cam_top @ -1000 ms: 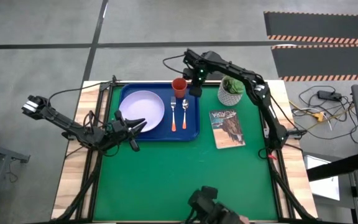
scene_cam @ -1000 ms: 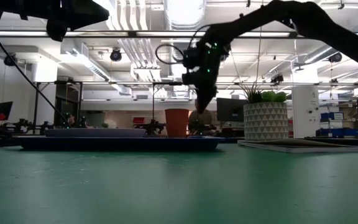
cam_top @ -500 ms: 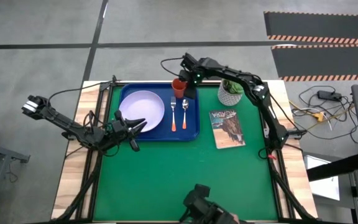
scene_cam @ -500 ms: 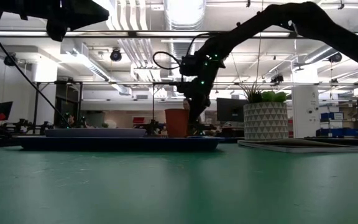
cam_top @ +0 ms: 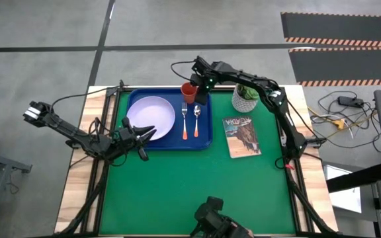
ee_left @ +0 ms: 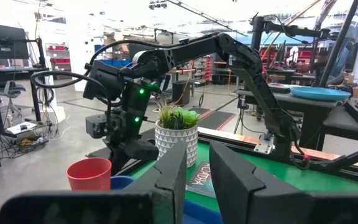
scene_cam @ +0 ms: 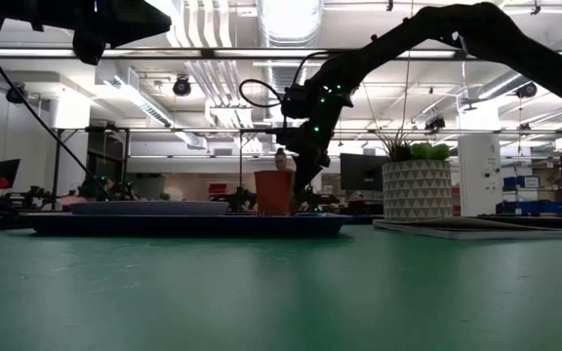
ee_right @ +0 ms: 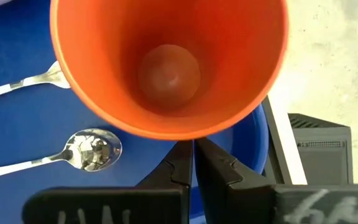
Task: Pick and place plate/cup/fork/spoon on tray
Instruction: Put the orange cup on the blue serving tray to top right of the white plate
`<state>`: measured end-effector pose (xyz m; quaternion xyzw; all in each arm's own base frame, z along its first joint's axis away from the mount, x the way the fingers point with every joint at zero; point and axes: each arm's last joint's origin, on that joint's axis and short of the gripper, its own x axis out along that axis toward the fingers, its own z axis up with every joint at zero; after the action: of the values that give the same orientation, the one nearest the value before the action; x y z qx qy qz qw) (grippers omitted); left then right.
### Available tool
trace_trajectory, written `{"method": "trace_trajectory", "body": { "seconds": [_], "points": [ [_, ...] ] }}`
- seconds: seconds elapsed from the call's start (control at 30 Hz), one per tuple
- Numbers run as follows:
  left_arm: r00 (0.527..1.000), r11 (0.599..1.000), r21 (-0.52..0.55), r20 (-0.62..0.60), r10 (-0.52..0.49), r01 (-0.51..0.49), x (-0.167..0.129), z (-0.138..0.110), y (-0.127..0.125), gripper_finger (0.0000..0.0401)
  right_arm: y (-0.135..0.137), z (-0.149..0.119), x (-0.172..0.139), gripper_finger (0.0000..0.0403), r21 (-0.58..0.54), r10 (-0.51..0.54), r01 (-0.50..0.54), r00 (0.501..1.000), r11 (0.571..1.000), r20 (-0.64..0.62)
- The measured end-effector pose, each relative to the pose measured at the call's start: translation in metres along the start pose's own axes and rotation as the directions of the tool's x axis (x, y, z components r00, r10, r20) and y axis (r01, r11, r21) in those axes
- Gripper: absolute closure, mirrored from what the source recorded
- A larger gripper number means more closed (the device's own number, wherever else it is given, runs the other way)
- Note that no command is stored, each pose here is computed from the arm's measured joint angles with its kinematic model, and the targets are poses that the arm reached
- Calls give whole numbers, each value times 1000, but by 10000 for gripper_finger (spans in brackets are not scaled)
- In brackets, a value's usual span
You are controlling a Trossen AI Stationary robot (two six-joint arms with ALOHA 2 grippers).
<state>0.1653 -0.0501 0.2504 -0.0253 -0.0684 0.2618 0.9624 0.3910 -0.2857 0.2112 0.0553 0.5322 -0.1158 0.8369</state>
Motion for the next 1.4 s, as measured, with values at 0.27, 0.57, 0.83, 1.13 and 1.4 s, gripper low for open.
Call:
{"method": "trace_trajectory", "body": {
  "seconds": [0.27, 0.57, 0.83, 1.13, 1.4],
  "points": [
    [1000, 1000, 0, 0, 0, 0, 0, 0, 0, 345, 1, 3, 7, 394, 11, -14, 13, 998, 1000, 55],
    [1000, 1000, 0, 0, 0, 0, 0, 0, 0, 345, 0, 0, 16, 394, 15, -25, 24, 996, 1000, 84],
    [1000, 1000, 0, 0, 0, 0, 0, 0, 0, 345, -1, 3, 24, 394, 17, -52, 50, 985, 999, 165],
    [1000, 1000, 0, 0, 1, -1, 0, 0, 0, 345, 0, -1, 26, 394, 17, -40, 38, 990, 999, 132],
    [1000, 1000, 2, 0, 1, -1, 0, 0, 0, 345, 0, 9, 30, 394, 26, -71, 67, 969, 997, 236]
  ]
}}
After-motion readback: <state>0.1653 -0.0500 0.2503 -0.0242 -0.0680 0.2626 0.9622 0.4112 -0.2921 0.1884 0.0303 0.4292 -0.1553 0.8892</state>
